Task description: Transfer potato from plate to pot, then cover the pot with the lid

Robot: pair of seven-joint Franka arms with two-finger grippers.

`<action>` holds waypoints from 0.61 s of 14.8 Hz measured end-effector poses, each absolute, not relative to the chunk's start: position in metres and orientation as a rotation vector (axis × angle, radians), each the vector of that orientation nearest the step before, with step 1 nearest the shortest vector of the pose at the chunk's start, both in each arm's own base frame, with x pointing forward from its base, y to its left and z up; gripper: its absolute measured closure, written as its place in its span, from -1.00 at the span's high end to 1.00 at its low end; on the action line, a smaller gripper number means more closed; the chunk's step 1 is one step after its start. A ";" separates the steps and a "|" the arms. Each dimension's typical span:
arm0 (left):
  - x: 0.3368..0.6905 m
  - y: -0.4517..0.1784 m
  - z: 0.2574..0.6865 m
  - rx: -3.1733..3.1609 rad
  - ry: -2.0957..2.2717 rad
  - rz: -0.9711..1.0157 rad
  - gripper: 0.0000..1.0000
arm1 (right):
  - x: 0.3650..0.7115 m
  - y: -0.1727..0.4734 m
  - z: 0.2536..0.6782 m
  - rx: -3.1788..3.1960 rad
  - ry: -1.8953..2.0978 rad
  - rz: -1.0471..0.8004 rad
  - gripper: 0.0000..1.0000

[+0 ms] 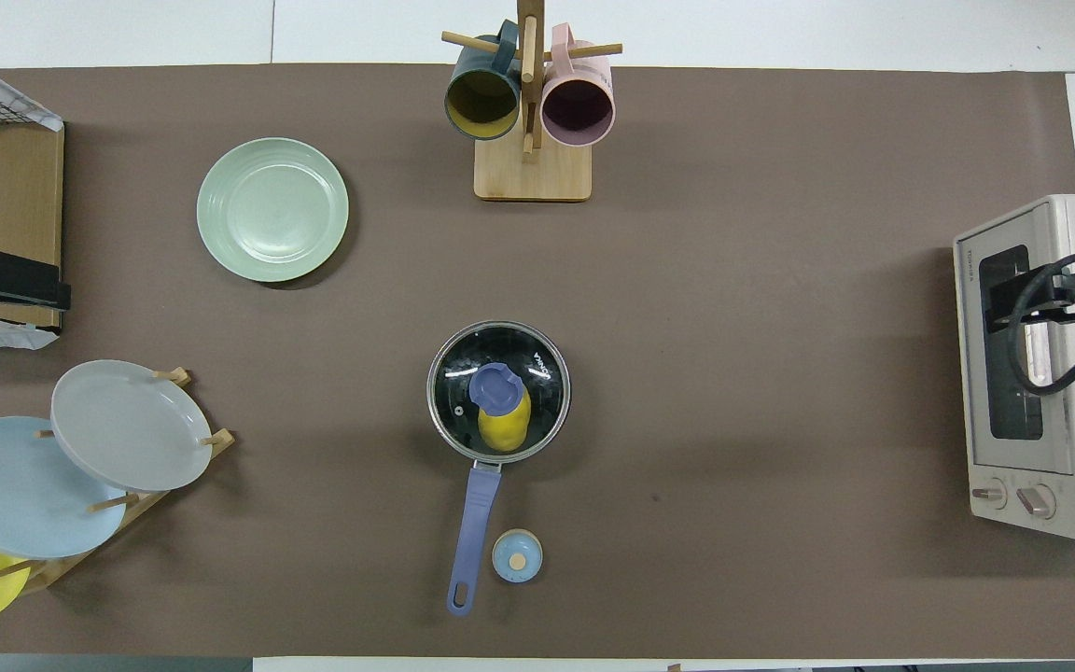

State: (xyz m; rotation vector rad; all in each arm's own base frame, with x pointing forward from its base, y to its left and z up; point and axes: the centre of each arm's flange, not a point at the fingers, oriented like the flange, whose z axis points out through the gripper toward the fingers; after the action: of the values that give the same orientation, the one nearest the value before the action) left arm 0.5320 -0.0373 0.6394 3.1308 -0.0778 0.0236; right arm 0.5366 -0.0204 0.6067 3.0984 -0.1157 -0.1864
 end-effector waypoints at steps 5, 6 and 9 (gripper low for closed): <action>0.532 -0.037 0.640 3.131 -0.078 0.025 1.00 | 0.540 -0.015 0.610 3.126 -0.109 -0.148 1.00; 0.532 -0.037 0.640 3.131 -0.078 0.025 1.00 | 0.540 -0.013 0.610 3.127 -0.103 -0.147 1.00; 0.531 -0.037 0.640 3.131 -0.078 0.024 1.00 | 0.540 -0.008 0.611 3.127 -0.087 -0.145 1.00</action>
State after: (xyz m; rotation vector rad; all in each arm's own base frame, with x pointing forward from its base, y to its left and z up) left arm 0.5315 -0.0372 0.6397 3.1309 -0.0775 0.0241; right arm 0.5398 -0.0077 0.6110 3.1274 -0.0872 -0.1449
